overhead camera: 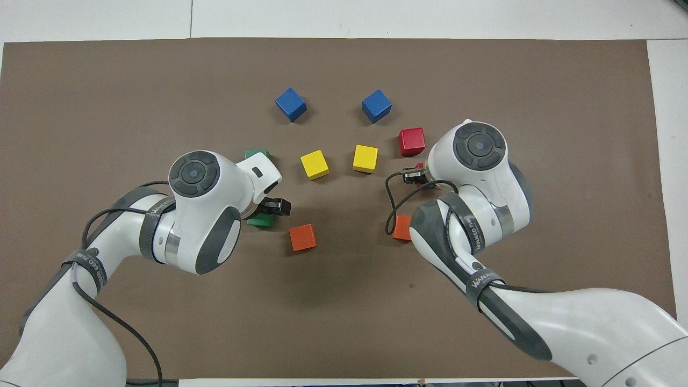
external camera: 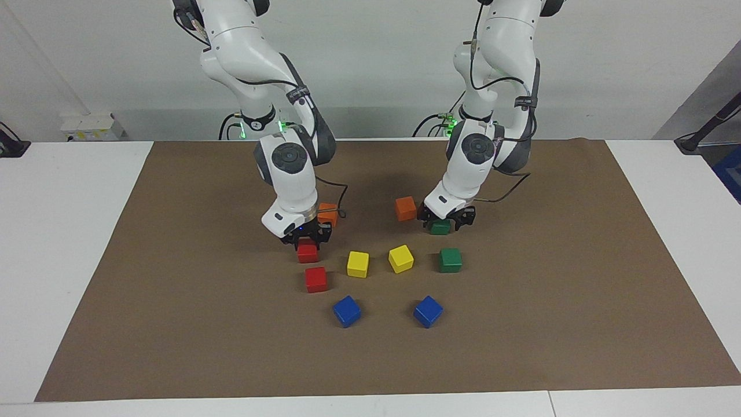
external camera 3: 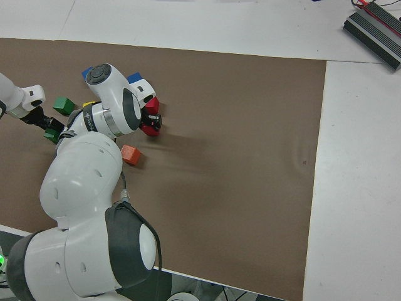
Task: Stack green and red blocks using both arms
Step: 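Carry the red block outward with the right gripper while the left carries green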
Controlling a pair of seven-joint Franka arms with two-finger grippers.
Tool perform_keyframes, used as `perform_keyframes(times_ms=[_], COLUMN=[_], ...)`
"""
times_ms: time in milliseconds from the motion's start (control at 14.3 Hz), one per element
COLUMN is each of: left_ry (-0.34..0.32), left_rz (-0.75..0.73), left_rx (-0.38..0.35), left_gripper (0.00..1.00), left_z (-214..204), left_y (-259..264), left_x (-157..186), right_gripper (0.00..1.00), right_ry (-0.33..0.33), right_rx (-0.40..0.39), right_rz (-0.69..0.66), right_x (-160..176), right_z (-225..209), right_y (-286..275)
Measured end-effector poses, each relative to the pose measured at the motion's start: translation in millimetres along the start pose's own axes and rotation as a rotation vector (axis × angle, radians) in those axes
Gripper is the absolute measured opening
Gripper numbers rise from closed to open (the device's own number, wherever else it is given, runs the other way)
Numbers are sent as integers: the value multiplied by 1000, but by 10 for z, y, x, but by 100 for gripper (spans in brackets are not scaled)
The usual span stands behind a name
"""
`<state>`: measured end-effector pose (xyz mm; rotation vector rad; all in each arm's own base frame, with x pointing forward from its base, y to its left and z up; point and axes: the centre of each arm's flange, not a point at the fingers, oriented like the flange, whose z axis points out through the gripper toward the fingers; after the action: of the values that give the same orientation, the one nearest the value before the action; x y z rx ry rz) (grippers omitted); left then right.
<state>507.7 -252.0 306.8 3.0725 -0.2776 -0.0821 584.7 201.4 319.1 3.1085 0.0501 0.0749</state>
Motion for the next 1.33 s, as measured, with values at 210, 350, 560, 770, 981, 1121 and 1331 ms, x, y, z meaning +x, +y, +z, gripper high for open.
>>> perform_keyframes(times_ms=[210,350,560,770,981,1121,1331], left_ry=[-1,-2,-3,-9,-21,-19,21], left_rz=[-5,-5,4,4,-16,-52,-77], left_rx=[0,0,8,10,15,17,15], left_gripper=[81,75,55,55,55,55,55], left_z=[8,8,11,8,-242,-745,-1639], left_y=[-1,0,9,6,-90,-374,-1230], left_x=[0,-1,-7,-8,69,160,70], right_gripper=[55,55,55,55,55,55,55], right_ry=[34,48,39,25,37,32,21], right_rx=[-11,-25,-39,-41,-36,-31,-20], right_rz=[-42,-89,-84,-66,-75,-78,-75], right_x=[234,326,339,294,293,297,305], right_z=[-400,-599,-574,-496,-406,-300,-153], right_y=[630,1231,2104,2451,2402,2386,2380])
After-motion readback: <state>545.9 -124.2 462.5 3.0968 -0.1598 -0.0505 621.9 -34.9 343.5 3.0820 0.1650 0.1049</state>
